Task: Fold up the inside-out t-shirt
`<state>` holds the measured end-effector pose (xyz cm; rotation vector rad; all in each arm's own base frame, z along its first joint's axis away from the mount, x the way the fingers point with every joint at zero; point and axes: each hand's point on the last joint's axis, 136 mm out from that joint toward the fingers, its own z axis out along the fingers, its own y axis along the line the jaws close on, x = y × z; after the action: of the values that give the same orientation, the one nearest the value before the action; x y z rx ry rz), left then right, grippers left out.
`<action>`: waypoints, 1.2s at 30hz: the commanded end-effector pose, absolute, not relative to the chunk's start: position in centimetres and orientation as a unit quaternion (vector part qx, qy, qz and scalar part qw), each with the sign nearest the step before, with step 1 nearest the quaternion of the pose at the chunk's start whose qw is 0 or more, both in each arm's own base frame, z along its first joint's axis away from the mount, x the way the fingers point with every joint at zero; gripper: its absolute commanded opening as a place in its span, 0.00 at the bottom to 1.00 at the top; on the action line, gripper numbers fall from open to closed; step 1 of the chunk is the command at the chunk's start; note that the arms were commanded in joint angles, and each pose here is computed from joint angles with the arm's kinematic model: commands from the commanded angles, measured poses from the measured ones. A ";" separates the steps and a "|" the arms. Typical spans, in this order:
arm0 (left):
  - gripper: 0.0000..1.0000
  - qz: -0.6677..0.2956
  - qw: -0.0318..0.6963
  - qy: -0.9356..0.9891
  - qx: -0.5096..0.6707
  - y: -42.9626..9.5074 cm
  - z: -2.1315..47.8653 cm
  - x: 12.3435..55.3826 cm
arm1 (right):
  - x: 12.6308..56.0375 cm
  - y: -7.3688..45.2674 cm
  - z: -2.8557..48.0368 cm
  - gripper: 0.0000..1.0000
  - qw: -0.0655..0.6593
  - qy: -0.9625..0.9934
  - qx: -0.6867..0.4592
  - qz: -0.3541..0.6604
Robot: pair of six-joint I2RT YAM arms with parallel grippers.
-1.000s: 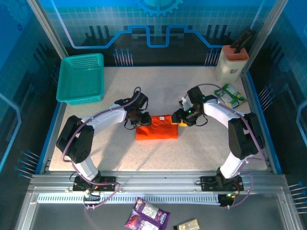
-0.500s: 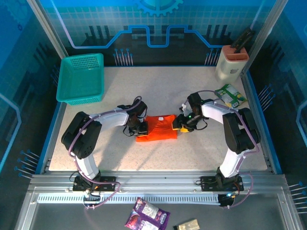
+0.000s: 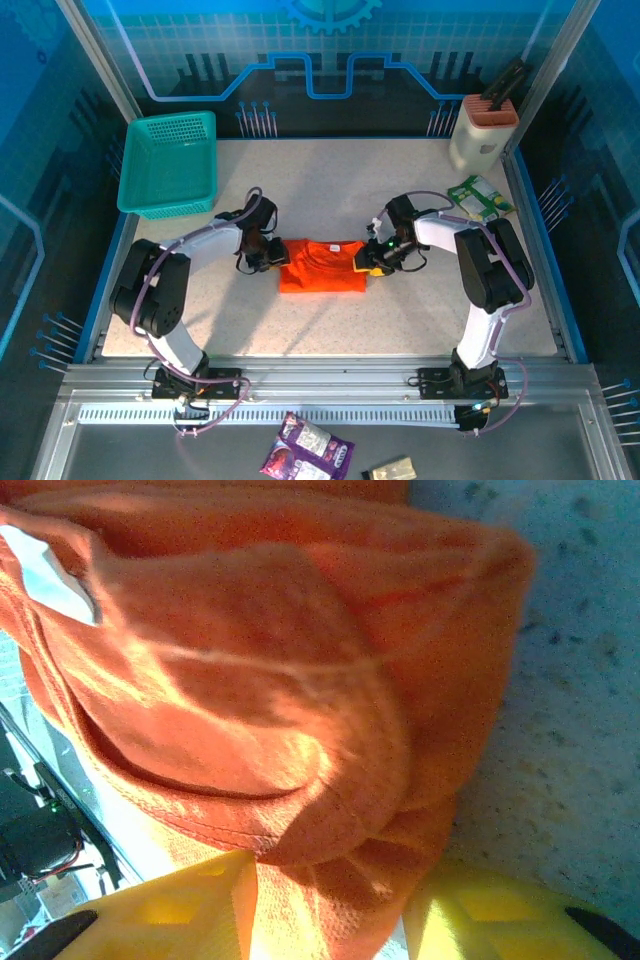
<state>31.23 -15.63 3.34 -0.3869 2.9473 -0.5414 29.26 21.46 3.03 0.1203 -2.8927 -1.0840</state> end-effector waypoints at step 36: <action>0.29 -0.175 0.068 0.971 -0.152 -12.3 2.9 32.3 | 54.3 -0.6 4.6 0.00 -0.103 -0.991 -0.058 -0.068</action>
<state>32.95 -13.10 3.79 -0.4647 2.8908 -0.5638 55.40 1.96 4.82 -0.2231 -3.3662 -0.4506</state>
